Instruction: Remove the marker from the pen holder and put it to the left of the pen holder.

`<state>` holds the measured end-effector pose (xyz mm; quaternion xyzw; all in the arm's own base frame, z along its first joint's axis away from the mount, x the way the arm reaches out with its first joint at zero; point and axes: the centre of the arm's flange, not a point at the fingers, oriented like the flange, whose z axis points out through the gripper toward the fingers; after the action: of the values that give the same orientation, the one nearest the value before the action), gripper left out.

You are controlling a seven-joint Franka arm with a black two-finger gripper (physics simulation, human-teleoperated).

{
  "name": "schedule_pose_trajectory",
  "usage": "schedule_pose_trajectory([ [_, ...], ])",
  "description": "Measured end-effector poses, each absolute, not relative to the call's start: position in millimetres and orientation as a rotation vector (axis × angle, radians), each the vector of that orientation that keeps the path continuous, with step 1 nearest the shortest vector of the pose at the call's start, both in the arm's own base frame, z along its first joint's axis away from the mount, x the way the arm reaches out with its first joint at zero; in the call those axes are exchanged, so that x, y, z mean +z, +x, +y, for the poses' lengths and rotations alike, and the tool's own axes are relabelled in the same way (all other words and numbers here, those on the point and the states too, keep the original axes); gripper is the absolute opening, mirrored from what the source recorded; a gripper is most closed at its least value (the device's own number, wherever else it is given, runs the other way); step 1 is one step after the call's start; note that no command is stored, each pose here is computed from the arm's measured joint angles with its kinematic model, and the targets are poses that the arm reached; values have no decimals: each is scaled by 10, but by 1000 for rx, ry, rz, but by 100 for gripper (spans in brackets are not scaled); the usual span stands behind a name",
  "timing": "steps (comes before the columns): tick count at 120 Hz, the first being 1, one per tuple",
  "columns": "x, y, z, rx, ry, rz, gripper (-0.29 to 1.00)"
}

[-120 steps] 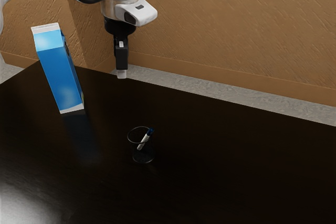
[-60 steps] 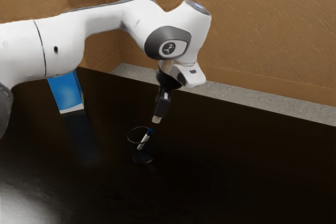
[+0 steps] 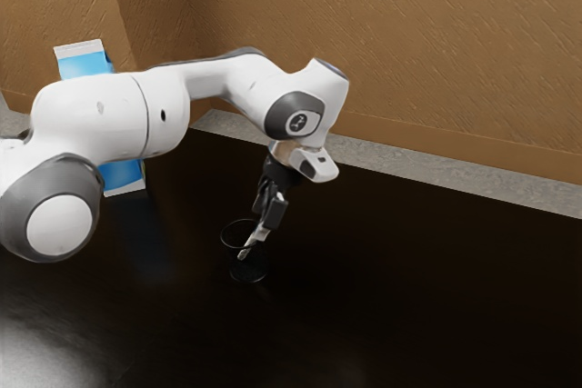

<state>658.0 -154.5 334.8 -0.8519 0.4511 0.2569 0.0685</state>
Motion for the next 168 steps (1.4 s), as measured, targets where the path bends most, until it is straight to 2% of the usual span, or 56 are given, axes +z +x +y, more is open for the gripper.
schedule_pose_trajectory([
  [75, 3100, 6843, -1681, 749, -2389, 1298, 70],
  [117, 3149, 6899, -1662, 723, -2398, 1285, 37],
  [143, 3187, 6864, -1615, 763, -2403, 1268, 26],
  [168, 3243, 6837, -1608, 780, -2403, 1261, 4],
])
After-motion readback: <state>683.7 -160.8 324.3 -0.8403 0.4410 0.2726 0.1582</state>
